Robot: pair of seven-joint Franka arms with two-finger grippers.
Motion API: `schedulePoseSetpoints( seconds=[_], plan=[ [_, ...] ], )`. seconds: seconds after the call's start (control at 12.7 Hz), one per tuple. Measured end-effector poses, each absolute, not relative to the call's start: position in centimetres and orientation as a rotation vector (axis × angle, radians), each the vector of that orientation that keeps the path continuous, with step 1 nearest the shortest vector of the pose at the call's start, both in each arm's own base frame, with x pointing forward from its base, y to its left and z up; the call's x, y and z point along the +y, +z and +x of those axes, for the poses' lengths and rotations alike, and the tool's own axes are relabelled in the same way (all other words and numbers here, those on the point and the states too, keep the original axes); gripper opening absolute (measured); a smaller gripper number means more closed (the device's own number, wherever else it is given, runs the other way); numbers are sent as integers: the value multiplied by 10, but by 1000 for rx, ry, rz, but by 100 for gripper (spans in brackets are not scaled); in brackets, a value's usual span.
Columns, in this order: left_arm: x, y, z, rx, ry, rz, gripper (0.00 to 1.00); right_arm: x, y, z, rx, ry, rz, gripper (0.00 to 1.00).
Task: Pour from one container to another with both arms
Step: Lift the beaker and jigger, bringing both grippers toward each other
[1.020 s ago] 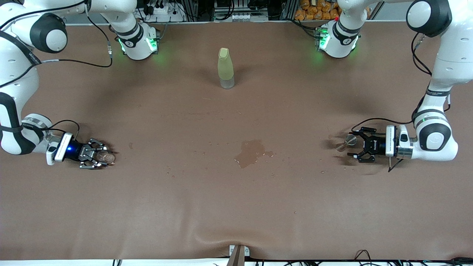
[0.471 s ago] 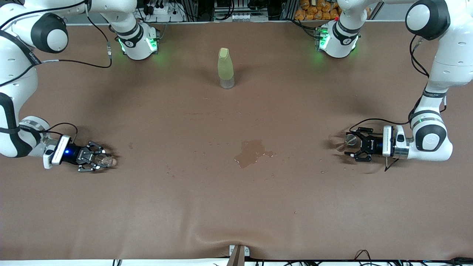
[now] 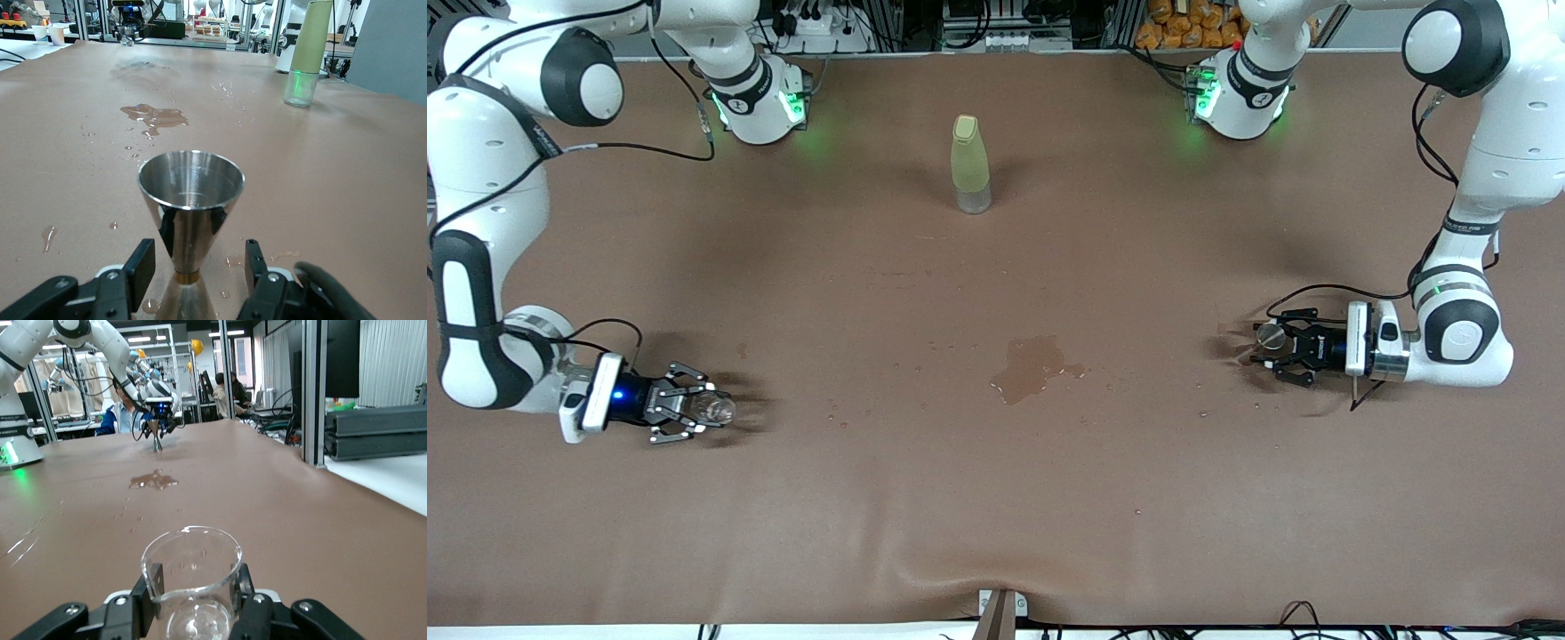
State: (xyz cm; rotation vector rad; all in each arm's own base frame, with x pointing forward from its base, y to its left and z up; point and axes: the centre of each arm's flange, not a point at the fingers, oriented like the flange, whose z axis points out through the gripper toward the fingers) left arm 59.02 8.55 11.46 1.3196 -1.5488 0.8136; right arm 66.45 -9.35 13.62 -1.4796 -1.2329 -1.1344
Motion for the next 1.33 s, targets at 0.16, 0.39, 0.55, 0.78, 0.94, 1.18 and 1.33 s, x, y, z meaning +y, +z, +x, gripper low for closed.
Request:
schedulePoseSetpoints(
  seconds=[0.16,0.39,0.55,0.78,0.94,1.18,1.33],
  plan=[
    [86,115,590,-1548,814,1320,47,-73,139,671,-1222,-1155,-1462,49],
    [84,121,595,-1562,824,1315,22,-36,144,682,-1227,-1176,-1450,49],
    [76,130,603,-1577,843,1296,21,0,153,690,-1240,-1187,-1432,49],
    [63,154,623,-1535,877,1318,21,56,176,702,-1287,-1208,-1449,49],
    [48,176,638,-1506,918,1320,21,89,189,705,-1275,-1228,-1454,49],
    [17,193,657,-1499,980,1316,21,131,200,697,-1276,-1215,-1479,49],
    [-4,198,665,-1482,1022,1321,21,148,211,693,-1245,-1182,-1499,49]
  ],
)
